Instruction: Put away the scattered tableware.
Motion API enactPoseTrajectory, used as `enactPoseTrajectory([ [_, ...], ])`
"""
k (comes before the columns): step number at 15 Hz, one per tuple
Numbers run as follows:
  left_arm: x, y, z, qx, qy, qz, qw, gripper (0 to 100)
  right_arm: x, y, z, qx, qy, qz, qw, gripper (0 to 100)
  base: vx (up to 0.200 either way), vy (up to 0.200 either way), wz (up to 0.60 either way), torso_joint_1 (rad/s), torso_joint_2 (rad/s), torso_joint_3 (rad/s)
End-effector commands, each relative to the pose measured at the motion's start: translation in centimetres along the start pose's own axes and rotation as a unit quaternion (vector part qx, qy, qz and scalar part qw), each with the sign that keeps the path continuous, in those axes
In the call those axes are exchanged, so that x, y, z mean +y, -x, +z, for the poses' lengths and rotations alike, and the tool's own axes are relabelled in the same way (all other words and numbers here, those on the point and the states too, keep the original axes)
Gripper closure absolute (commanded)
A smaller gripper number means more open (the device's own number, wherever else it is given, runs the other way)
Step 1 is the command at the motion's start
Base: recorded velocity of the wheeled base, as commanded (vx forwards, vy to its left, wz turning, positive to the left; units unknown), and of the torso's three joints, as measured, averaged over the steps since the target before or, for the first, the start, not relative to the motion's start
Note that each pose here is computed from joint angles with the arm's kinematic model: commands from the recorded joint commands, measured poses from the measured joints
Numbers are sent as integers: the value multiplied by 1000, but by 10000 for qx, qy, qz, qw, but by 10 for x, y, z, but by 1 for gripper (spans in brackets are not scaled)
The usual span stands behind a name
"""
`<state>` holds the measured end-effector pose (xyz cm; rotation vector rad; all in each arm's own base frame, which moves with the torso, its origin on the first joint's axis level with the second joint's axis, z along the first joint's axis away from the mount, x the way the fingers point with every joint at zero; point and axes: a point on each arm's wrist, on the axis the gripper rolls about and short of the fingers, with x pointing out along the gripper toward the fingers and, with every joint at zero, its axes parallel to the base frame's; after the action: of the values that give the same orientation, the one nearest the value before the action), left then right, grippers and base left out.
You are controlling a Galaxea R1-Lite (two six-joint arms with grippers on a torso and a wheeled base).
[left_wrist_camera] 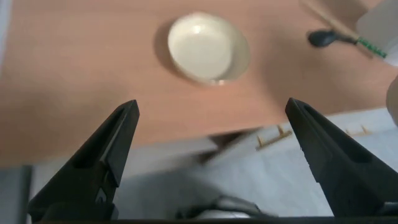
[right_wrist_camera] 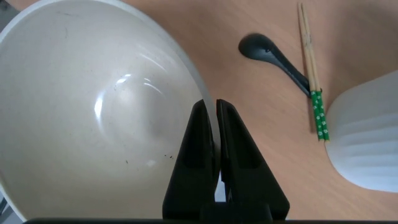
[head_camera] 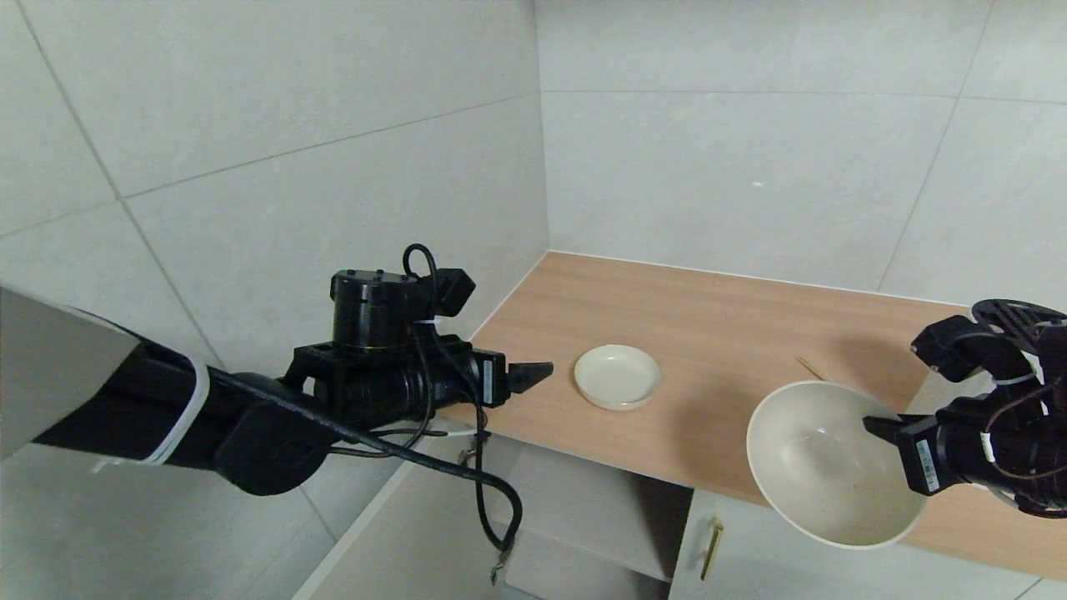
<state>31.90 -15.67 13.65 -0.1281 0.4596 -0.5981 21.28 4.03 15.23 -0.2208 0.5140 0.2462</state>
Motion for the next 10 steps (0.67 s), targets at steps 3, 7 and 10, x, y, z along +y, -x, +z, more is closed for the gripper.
enactPoseTrajectory([
  [3, -1, -14, 15, 59, 427, -30, 9991, 0, 0, -7, -2, 126, -1, 27, 9999, 100, 0, 0, 0, 0, 0, 0],
  [7, 1, -29, 9, 161, 484, -27, 9987, 0, 0, -10, -1, 118, -1, 33, 9999, 100, 0, 0, 0, 0, 0, 0],
  [10, 5, -47, 9, 174, 502, -16, 9986, 0, 1, -10, 1, 56, 19, 113, 9999, 100, 0, 0, 0, 0, 0, 0],
])
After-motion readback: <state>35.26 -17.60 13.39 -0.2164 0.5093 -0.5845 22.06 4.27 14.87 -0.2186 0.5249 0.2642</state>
